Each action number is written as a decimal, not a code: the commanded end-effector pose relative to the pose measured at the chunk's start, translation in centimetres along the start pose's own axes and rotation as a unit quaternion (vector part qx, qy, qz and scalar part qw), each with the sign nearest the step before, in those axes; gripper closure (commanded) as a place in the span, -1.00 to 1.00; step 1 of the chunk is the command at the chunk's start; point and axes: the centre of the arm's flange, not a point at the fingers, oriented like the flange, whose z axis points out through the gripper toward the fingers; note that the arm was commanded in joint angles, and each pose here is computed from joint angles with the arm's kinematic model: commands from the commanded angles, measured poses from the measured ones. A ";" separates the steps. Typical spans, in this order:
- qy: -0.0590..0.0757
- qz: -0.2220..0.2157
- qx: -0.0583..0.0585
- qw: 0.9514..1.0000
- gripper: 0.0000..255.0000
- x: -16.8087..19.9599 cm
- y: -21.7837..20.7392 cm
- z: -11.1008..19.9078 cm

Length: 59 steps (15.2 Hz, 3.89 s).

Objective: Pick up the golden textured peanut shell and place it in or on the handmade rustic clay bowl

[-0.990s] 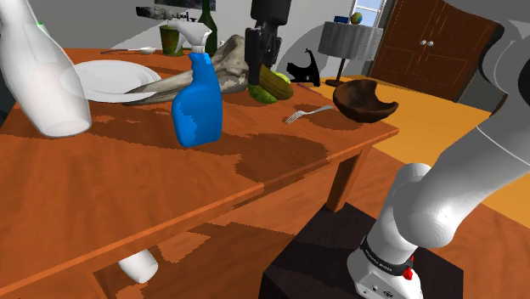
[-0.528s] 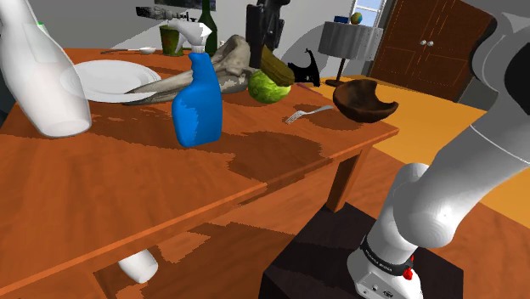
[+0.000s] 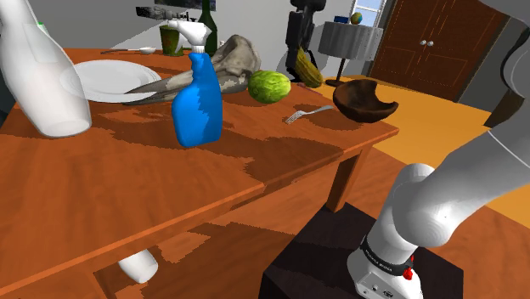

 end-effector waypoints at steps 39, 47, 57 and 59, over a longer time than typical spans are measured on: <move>0.000 -0.001 0.000 1.000 1.00 -17.7 24.1 3.0; 0.000 -0.001 0.000 1.000 -1.00 -17.7 24.1 3.0; 0.000 -0.001 0.000 1.000 -1.00 -17.7 24.1 -2.0; 0.000 -0.001 0.000 1.000 -1.00 -17.7 24.1 -2.0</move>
